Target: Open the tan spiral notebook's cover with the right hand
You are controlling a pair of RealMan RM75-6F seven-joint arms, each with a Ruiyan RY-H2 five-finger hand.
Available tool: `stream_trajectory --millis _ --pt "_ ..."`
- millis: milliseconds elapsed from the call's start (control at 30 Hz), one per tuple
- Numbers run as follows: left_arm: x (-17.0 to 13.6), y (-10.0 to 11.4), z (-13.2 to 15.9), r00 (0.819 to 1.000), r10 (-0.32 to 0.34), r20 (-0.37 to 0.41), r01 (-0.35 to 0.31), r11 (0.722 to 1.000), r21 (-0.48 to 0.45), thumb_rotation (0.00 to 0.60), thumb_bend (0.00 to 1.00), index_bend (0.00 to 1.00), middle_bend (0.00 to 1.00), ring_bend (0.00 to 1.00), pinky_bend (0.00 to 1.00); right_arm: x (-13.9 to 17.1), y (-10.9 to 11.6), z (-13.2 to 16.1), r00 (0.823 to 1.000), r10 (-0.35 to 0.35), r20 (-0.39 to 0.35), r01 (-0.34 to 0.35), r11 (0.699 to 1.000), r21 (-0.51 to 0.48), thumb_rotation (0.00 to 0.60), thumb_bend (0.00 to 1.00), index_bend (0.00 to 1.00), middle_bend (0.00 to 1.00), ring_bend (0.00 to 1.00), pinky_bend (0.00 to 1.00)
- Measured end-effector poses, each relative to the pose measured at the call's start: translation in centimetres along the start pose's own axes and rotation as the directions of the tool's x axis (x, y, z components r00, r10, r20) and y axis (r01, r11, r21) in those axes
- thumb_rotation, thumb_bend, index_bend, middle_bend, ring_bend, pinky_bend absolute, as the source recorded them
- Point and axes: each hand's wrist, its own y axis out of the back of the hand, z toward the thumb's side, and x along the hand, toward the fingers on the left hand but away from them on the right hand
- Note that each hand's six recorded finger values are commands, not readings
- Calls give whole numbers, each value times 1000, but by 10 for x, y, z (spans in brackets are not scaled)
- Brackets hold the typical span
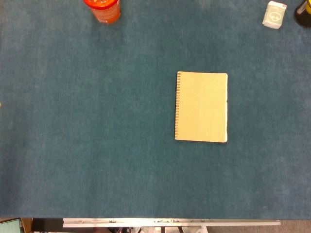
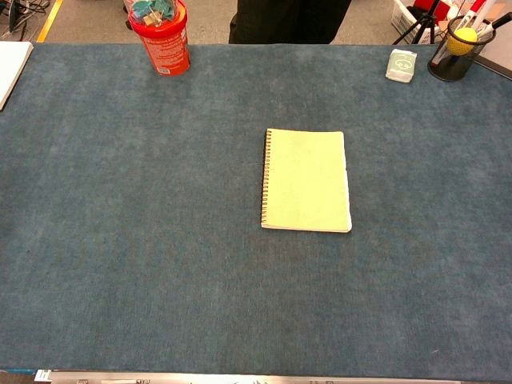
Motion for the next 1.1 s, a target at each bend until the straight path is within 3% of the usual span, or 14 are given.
stream_trajectory --millis 367,533,633,867,1100 --pt "-1 1 -2 1000 2 -4 -2 1000 1 600 509 307 276 157 166 -7 4 17 998 -8 -68 7 1000 -17 600 340 381 369 235 186" --pt "-2 0 -1 1000 -3 1 3 1000 -2 600 509 307 276 157 166 -12 -3 36 990 20 -138 -24 999 -23 600 332 381 369 235 186" --pt "-1 0 -1 1000 -4 2 4 1000 -4 600 509 307 276 157 166 -17 -8 53 977 47 -207 -52 999 -17 600 255 381 369 235 186" --pt "-2 0 -5 1000 -9 -1 9 1000 -7 600 509 307 276 157 166 -33 -26 100 921 122 -371 -113 992 46 600 160 381 361 235 186" --pt "-3 2 -6 1000 -5 2 5 1000 -10 600 509 307 276 157 166 -44 -51 153 832 200 -517 -160 980 122 600 160 381 357 240 186"
